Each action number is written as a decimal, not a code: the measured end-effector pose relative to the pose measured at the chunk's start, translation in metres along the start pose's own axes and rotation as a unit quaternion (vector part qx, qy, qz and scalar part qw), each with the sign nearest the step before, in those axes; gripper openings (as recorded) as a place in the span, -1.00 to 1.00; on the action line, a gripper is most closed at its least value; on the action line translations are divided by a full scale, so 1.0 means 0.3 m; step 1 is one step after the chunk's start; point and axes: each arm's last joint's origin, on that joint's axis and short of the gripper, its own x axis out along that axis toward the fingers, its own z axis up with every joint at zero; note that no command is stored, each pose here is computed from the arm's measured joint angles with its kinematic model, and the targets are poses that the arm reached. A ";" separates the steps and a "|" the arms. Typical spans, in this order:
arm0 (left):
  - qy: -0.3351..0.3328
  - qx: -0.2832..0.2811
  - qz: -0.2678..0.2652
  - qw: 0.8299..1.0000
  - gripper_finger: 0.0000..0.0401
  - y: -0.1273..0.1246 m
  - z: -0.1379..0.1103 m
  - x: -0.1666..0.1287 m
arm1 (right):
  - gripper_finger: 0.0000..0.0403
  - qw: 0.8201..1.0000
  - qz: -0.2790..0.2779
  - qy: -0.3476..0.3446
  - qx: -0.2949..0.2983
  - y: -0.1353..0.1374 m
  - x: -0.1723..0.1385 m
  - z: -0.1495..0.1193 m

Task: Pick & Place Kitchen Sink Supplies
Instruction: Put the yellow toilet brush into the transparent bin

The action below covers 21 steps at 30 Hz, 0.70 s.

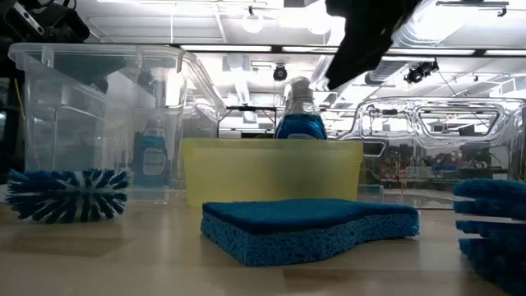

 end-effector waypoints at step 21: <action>0.000 0.000 0.000 1.000 -0.99 0.000 0.000 0.000 | 0.29 0.909 -0.055 0.246 0.332 -0.094 -0.306 -0.216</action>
